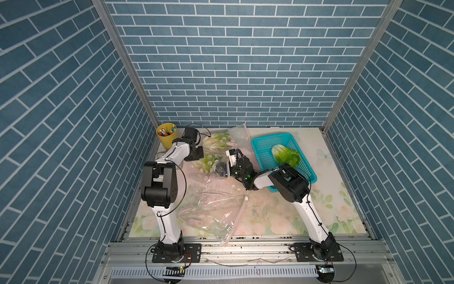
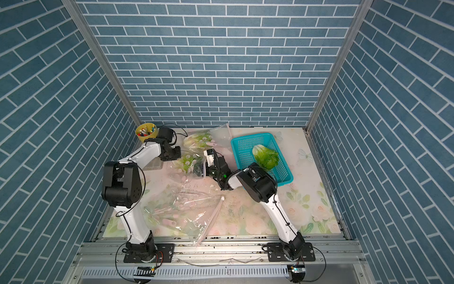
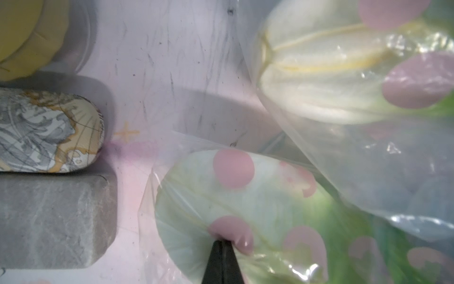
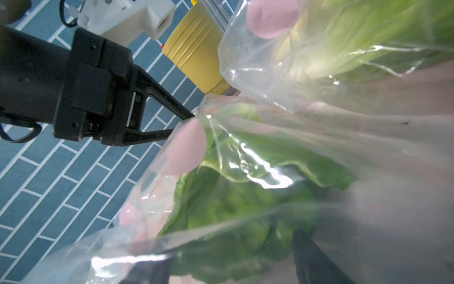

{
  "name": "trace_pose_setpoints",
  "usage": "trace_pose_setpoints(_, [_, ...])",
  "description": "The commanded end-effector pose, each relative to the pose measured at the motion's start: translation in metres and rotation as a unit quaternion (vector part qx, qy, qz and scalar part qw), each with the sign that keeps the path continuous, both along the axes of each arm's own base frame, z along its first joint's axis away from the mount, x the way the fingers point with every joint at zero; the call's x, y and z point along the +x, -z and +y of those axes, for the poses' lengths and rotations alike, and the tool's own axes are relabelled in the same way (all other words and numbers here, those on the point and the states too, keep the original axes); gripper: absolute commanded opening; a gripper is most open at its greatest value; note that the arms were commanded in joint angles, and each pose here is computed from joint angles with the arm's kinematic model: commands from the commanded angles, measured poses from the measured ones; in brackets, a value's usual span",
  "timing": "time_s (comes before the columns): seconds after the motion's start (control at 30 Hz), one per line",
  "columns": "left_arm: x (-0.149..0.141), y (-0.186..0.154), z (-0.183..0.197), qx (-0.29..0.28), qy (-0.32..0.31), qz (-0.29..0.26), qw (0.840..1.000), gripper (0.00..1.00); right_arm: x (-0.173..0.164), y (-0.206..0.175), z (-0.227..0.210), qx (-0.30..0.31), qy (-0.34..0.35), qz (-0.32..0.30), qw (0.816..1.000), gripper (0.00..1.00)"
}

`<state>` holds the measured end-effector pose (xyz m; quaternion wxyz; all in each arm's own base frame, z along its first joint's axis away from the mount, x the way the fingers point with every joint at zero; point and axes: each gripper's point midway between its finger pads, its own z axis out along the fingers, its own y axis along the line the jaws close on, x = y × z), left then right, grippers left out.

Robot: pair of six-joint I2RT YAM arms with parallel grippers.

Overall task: Open the zip-top bag and take out the chinese cabbages
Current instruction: Pick up the Chinese cabbage from the zipper food storage bag.

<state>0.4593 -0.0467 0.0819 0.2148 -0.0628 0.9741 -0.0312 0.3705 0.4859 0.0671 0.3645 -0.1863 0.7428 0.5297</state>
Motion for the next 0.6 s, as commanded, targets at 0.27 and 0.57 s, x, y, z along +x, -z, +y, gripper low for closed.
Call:
trace_pose_setpoints(0.27, [-0.038, 0.033, -0.031, 0.006, 0.054, 0.072, 0.996, 0.0, -0.012, -0.036, -0.007, 0.027, -0.031, -0.047, 0.998, 0.82])
trace_pose_setpoints(0.57, [-0.047, 0.039, -0.039, 0.012, 0.067, 0.084, 0.994, 0.0, -0.006, -0.062, 0.001, 0.066, -0.037, -0.068, 0.995, 0.89])
